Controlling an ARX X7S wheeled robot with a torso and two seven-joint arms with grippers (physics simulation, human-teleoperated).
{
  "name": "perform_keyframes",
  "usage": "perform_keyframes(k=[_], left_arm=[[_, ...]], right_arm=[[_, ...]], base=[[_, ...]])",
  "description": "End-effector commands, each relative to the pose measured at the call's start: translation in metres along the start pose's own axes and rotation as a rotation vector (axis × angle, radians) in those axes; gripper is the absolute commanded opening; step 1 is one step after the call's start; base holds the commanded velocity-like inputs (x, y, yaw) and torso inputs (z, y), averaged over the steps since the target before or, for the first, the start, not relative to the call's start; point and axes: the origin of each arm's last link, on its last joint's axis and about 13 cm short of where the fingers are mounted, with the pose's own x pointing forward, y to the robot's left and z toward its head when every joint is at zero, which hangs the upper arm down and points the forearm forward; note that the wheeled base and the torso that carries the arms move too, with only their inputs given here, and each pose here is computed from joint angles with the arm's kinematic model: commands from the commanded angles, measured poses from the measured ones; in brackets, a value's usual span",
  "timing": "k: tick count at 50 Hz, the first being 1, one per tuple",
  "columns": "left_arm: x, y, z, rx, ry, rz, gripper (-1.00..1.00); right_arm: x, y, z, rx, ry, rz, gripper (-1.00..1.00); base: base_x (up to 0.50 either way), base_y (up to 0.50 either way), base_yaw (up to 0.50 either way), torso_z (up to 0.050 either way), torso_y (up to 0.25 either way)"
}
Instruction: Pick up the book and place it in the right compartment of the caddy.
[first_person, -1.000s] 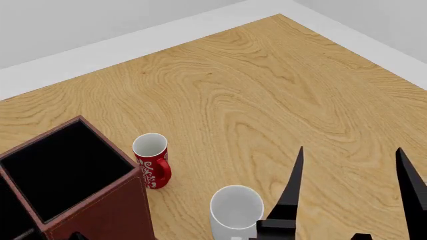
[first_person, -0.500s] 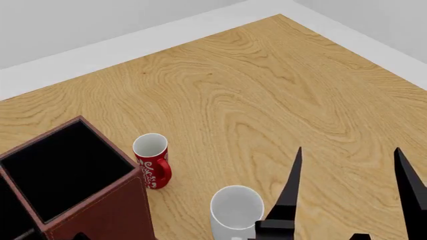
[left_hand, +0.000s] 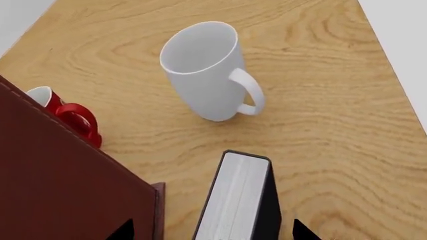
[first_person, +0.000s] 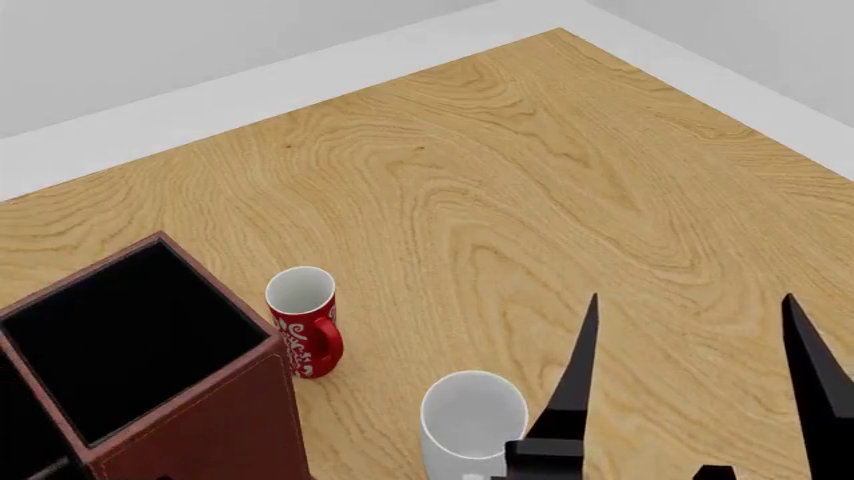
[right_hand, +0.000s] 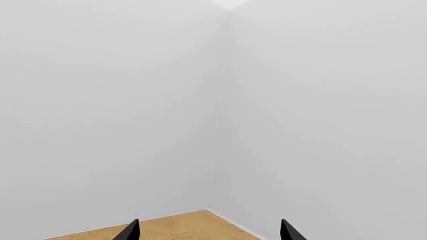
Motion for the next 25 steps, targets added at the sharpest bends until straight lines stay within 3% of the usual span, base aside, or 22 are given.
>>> perform_keyframes(k=[1,25], left_arm=[[0.0058,-0.0006,-0.0071,-0.016,0.019,-0.002,1.00],[0.0106,-0.0047,-0.0155,-0.022,0.041,-0.004,1.00]], right_arm=[[0.0003,0.0002,-0.0007,-0.002,0.001,0.001,1.00],[-0.0008,0.0004,0.0012,0.001,-0.002,0.004,1.00]], base=[[0.00,0.00,0.00,0.000,0.000],[0.00,0.00,0.00,0.000,0.000]])
